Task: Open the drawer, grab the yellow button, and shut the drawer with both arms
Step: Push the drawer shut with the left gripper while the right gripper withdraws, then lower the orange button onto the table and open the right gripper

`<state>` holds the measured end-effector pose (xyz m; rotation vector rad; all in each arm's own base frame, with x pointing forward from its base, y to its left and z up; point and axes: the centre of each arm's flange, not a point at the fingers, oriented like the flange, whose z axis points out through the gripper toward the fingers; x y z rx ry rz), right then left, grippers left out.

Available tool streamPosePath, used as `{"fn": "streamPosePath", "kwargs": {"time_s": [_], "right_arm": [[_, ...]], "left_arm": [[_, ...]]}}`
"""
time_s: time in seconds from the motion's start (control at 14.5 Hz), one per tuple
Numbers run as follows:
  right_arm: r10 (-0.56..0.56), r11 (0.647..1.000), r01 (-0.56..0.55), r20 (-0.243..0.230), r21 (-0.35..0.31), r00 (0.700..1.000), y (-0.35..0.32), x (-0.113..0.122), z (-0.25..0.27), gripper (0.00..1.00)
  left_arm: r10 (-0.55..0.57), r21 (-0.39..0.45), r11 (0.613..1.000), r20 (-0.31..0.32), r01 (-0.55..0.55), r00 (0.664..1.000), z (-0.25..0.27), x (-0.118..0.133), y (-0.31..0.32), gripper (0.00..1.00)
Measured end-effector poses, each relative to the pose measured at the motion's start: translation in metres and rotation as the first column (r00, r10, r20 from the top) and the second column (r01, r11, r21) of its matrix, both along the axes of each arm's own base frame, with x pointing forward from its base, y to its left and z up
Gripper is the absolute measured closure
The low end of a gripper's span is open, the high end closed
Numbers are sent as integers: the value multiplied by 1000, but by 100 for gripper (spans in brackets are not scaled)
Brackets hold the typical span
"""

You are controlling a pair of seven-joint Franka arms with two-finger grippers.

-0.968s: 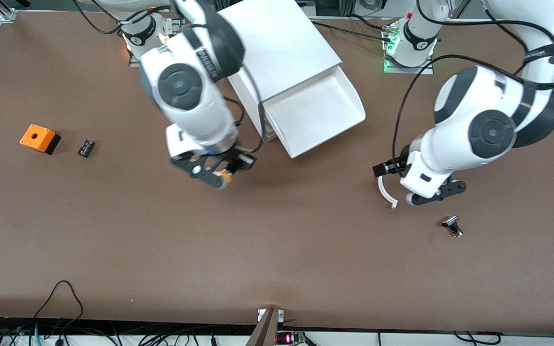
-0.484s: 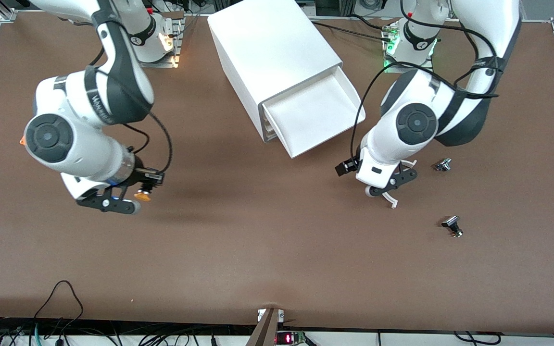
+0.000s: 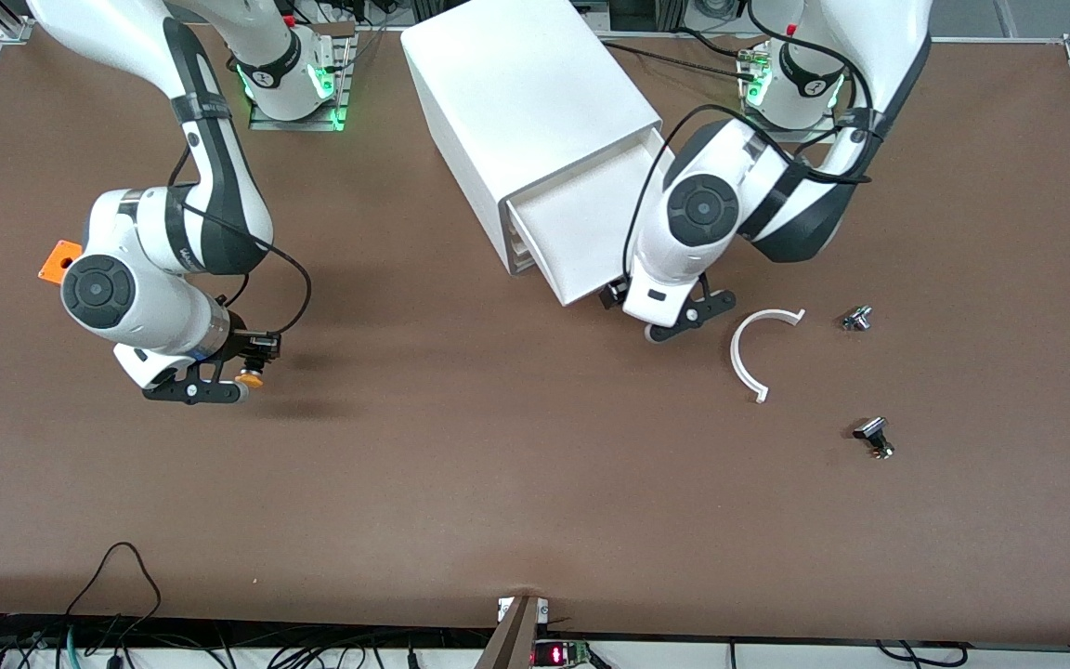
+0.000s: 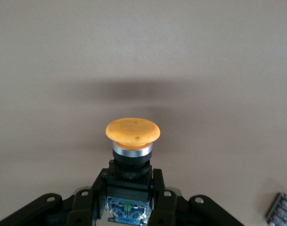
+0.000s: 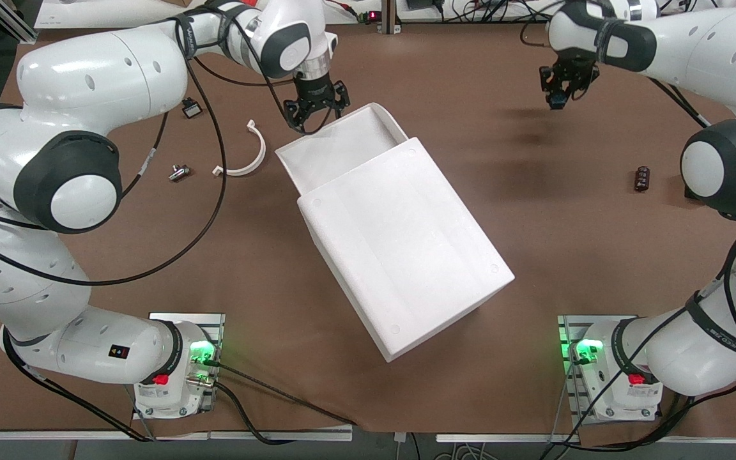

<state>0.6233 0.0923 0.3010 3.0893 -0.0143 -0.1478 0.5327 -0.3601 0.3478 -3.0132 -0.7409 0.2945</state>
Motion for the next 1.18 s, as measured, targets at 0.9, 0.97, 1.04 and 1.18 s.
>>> {"fn": "streamPosePath", "kwargs": {"time_s": [0.9,0.97,1.04,1.18], "right_arm": [[51,994,-53,22,93,998,-116,-31,-107,59],[50,994,-52,23,93,998,-116,-30,-108,59],[51,994,-53,26,94,998,-116,-29,-107,59],[52,994,-56,37,94,998,-115,-25,-103,46]], "left_arm": [[-86,8,996,-61,87,994,-5,-80,-67,0],[-91,9,996,-65,91,994,-5,-85,-71,0],[-92,12,996,-71,93,993,-4,-88,-73,0],[-92,19,995,-81,94,992,-3,-96,-78,0]]}}
